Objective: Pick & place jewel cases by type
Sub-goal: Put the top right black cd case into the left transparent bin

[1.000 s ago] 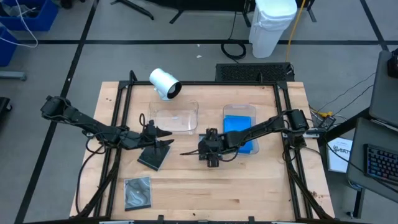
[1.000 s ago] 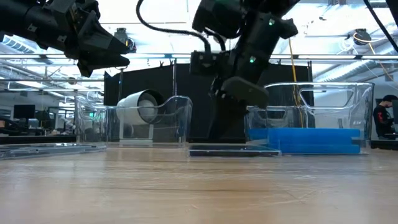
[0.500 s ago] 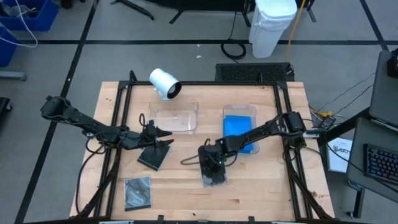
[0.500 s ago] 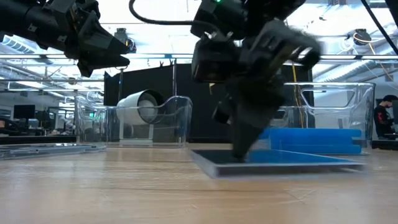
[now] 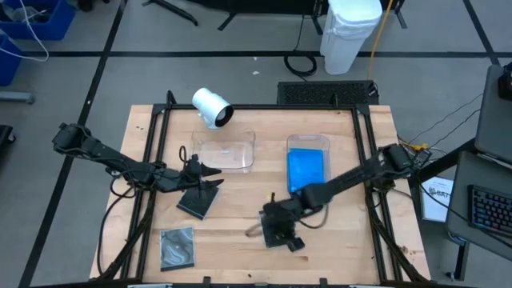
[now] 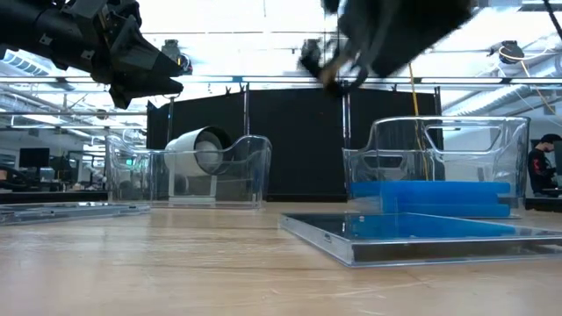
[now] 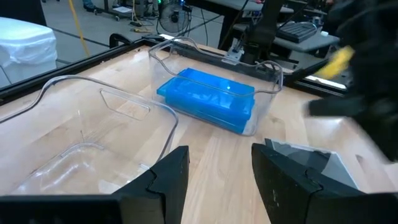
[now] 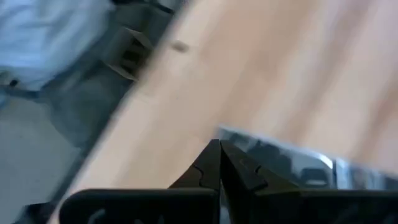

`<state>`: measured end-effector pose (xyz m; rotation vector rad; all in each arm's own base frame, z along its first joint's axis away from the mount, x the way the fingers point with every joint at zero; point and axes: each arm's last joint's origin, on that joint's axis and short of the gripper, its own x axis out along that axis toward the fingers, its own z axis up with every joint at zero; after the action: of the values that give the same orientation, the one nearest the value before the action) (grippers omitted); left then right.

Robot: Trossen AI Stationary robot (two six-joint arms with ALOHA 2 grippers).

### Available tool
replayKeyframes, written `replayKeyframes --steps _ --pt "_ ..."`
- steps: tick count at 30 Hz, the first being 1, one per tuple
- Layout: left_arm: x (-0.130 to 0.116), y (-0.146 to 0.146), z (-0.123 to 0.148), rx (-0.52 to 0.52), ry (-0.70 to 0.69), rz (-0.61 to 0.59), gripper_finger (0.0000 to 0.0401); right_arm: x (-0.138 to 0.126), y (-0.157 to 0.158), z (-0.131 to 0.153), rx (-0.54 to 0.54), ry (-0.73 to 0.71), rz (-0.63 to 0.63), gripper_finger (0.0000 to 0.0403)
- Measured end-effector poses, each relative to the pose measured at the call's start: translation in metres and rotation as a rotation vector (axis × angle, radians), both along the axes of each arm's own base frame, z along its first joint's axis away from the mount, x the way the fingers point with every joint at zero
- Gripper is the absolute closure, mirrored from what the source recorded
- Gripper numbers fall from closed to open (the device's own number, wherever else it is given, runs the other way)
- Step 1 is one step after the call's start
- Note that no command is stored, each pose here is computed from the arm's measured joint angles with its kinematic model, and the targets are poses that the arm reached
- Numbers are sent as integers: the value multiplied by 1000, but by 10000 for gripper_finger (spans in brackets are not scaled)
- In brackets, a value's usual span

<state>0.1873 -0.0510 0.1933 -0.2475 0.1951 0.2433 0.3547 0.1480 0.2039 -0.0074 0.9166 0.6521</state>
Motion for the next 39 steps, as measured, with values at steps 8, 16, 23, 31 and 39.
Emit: replayKeyframes --steps 8,16,23,31,39 --pt "0 0 0 0 0 0 222 -45 33 8 -245 -144 -195 403" --pt "0 0 1 -44 -17 9 222 -113 34 -30 -226 -315 -455 403" --pt "1 2 1 -24 -16 24 222 -155 9 -51 -33 -408 -512 403" --pt "2 8 -1 0 12 47 222 -178 -12 -65 30 -459 -525 403" --pt "6 -16 -10 22 82 -278 222 -182 -15 -68 17 -496 -500 403"
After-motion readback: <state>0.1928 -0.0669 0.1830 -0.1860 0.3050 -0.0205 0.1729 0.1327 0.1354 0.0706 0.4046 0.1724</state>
